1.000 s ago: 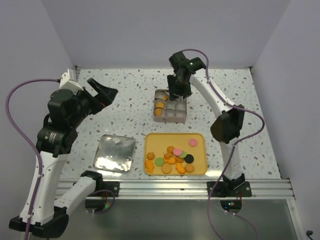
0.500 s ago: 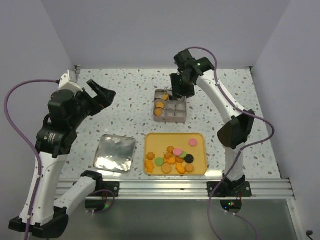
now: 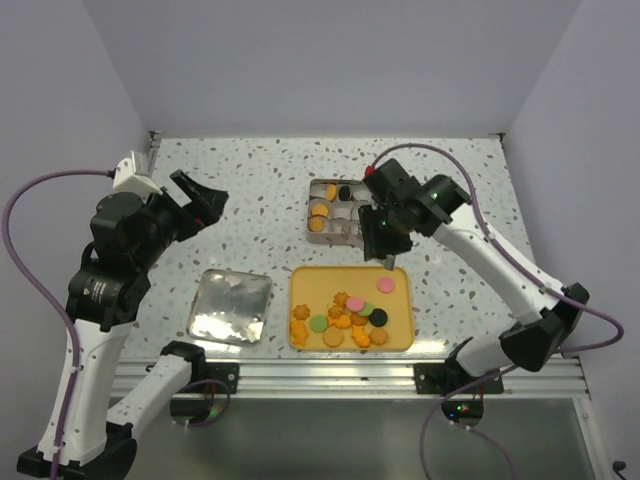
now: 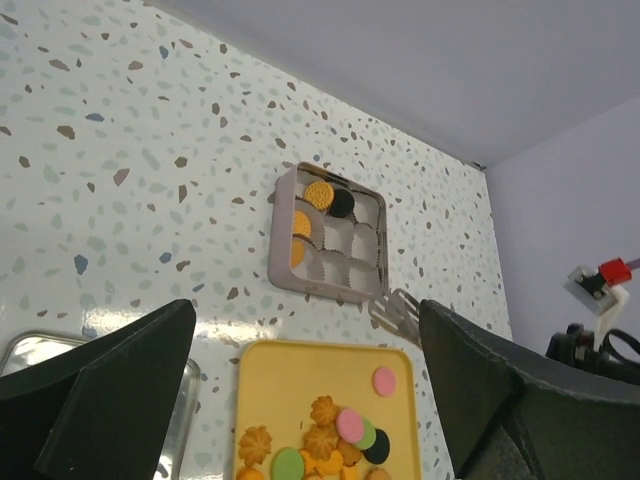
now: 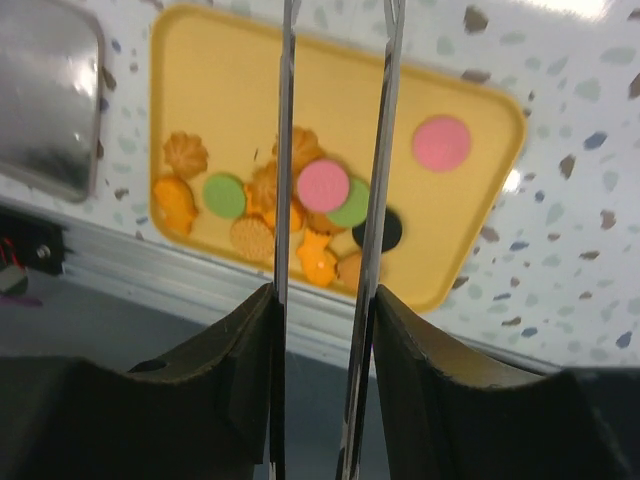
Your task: Pack the cookies
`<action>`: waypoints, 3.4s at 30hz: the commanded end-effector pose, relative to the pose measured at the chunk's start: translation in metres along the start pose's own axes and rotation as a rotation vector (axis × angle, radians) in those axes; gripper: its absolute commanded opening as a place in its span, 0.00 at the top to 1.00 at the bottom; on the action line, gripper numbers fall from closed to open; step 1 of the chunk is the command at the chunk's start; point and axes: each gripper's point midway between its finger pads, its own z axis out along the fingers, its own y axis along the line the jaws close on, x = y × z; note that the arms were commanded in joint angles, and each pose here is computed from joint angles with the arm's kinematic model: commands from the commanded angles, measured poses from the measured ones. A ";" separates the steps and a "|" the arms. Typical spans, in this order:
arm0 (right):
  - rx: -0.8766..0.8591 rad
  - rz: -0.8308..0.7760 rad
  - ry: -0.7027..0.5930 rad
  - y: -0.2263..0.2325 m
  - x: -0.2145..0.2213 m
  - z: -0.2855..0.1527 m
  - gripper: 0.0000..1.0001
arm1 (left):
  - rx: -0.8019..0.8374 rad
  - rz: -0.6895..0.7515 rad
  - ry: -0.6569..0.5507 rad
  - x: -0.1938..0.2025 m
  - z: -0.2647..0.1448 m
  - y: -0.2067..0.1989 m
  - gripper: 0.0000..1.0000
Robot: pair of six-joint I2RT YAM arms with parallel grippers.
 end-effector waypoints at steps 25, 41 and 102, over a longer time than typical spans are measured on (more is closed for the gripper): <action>-0.050 0.051 0.162 0.006 0.145 0.000 0.52 | 0.049 0.021 0.188 0.053 -0.005 0.009 0.00; -0.039 -0.006 0.209 0.014 0.163 0.017 0.51 | 0.018 0.010 0.180 0.057 -0.016 0.018 0.00; 0.001 -0.035 -0.031 0.029 -0.092 0.049 0.62 | -0.022 -0.023 0.172 0.068 0.002 0.032 0.00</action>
